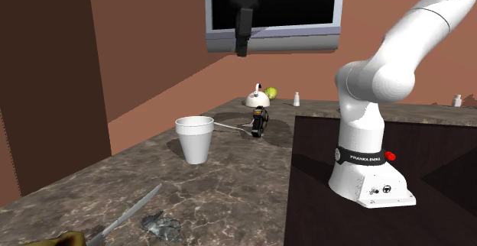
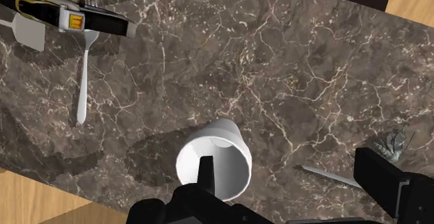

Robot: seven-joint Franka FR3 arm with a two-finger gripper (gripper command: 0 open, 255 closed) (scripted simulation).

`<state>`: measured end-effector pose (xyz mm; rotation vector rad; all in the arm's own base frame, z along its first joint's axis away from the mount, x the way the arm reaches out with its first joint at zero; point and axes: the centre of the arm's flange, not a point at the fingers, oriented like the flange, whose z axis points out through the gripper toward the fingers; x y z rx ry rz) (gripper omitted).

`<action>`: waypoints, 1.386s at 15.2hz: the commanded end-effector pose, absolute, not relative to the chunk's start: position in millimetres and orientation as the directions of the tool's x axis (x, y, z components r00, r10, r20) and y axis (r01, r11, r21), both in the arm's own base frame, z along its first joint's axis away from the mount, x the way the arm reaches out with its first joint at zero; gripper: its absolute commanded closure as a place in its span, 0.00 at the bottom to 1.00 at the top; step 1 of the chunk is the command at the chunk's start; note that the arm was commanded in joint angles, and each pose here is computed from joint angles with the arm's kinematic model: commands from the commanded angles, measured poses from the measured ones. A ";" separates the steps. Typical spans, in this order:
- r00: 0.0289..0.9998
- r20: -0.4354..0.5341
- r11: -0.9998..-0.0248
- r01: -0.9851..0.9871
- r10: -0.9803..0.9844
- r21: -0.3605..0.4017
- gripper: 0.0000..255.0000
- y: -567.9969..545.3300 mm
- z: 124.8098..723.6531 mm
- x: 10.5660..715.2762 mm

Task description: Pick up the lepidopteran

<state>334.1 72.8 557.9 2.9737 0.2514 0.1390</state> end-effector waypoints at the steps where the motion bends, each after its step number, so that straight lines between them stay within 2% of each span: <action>1: 0.983 0.074 -0.975 0.158 0.171 0.154 0.00 87.5 537.4 341.8; 21: 0.988 0.009 -0.984 0.150 0.152 0.096 0.00 245.8 348.2 430.4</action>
